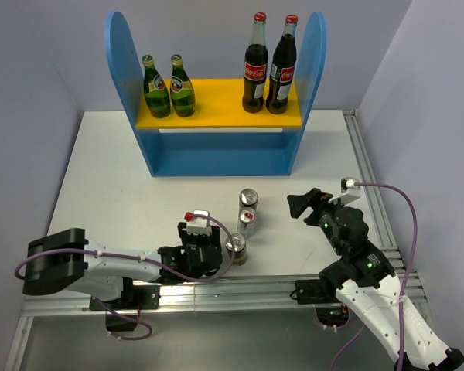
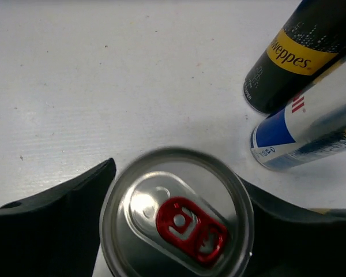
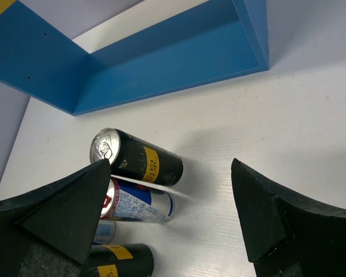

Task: Place and organize the beverage onto the shelf

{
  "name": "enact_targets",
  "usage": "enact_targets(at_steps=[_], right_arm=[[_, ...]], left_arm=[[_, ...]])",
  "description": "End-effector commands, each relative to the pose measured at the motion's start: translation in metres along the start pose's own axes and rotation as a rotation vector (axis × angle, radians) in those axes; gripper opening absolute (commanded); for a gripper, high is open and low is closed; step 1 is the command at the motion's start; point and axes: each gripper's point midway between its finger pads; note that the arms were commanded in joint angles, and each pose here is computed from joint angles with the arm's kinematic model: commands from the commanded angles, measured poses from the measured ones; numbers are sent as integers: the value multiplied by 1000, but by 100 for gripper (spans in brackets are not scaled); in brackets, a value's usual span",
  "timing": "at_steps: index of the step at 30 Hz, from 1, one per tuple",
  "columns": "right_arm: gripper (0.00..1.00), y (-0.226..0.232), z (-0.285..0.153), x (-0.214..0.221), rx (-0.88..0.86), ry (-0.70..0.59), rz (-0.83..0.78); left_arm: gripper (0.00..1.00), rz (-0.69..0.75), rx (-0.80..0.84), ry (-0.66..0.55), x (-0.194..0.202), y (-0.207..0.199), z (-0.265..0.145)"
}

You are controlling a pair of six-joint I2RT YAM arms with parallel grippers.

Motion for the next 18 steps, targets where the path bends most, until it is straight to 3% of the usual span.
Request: enact_targets(at_steps=[1, 4, 5, 7, 8, 14, 18], right_arm=[[92, 6, 2, -4, -25, -13, -13], [92, 6, 2, -4, -26, -15, -12], [92, 6, 1, -4, -29, -14, -13], [92, 6, 2, -3, -31, -11, -13], [92, 6, 1, -3, -29, -14, -12], [92, 7, 1, -3, -38, -18, -12], [92, 4, 4, 2, -34, -16, -9]], left_arm=[[67, -53, -20, -69, -20, -16, 8], [39, -51, -53, -84, -23, -15, 11], [19, -46, -71, -94, -25, -12, 11], [4, -50, -88, -104, -28, -9, 10], [0, -40, -104, -111, -32, -7, 10], [0, -56, -88, -139, -74, 5, 21], [0, -107, -75, -217, -122, 25, 41]])
Point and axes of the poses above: each gripper's point midway between its finger pads, its own z axis out along the fingers, its own y axis along the line the jaws close on, x = y × z, and after that the axes turned 1 degree about z, right-handed
